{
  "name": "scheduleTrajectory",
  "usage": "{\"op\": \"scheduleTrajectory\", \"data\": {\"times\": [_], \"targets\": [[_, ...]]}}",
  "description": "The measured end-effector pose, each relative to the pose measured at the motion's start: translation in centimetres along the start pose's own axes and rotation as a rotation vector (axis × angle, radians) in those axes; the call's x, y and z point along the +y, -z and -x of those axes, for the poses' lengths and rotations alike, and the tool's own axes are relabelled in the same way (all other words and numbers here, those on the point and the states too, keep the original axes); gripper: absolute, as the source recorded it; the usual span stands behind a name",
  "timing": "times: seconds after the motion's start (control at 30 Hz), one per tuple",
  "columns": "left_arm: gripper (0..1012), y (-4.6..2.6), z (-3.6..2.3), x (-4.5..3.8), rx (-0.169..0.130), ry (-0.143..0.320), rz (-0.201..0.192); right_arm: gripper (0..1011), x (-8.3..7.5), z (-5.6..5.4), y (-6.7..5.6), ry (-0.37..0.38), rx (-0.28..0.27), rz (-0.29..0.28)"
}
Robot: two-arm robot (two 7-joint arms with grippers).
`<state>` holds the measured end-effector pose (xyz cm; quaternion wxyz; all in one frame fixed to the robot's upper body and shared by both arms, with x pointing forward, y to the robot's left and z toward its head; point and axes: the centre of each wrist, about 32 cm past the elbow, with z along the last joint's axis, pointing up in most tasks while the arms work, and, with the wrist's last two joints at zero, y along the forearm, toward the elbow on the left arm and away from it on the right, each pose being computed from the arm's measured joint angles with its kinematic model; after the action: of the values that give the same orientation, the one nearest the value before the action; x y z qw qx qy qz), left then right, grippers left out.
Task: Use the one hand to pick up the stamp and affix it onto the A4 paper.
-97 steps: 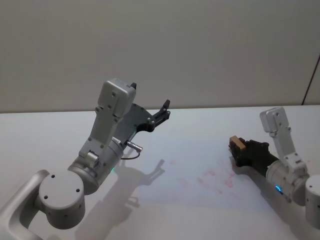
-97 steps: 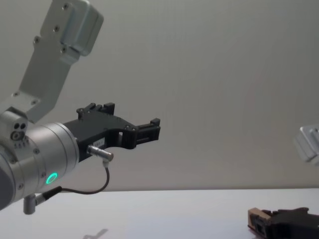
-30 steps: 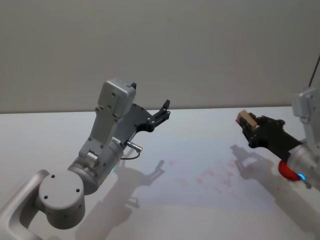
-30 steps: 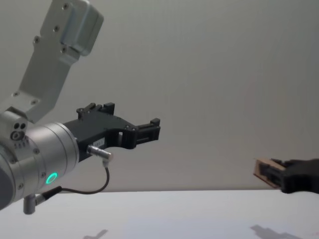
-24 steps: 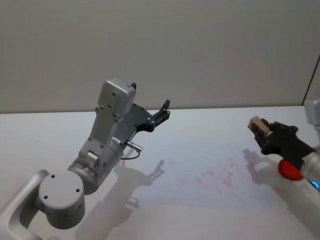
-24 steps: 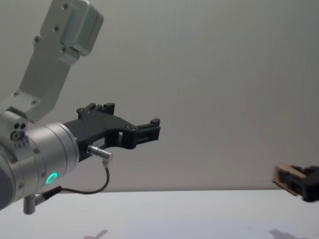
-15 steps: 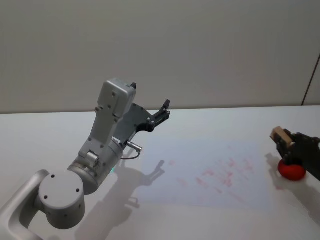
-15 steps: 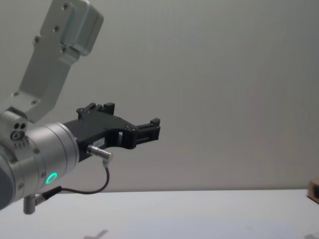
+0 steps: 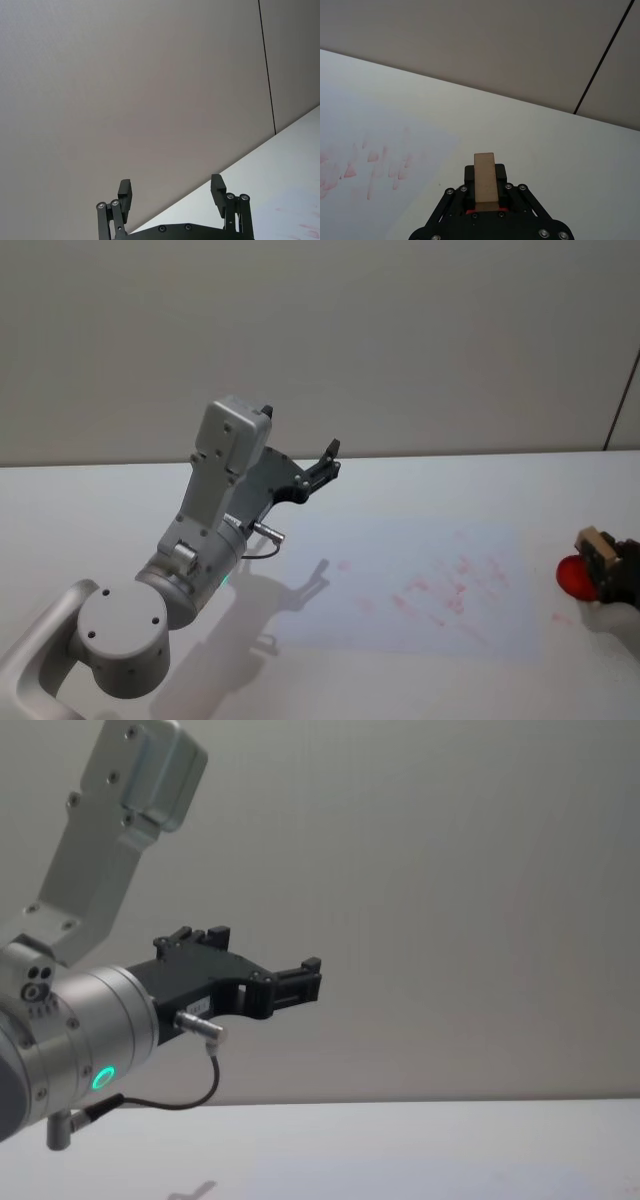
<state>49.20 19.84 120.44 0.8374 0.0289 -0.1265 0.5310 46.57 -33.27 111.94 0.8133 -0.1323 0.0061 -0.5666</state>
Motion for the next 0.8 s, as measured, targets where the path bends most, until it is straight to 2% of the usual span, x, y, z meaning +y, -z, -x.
{"op": "scheduleTrajectory", "data": {"times": [0.5,0.8], "targets": [[1001,0.00,0.00,0.00,0.000,0.000,0.000,220,-0.7,0.0,1.7,0.014,-0.011,0.048],[1001,0.00,0.00,0.00,0.000,0.000,0.000,220,-0.3,0.3,1.8,0.019,0.002,0.046]]}}
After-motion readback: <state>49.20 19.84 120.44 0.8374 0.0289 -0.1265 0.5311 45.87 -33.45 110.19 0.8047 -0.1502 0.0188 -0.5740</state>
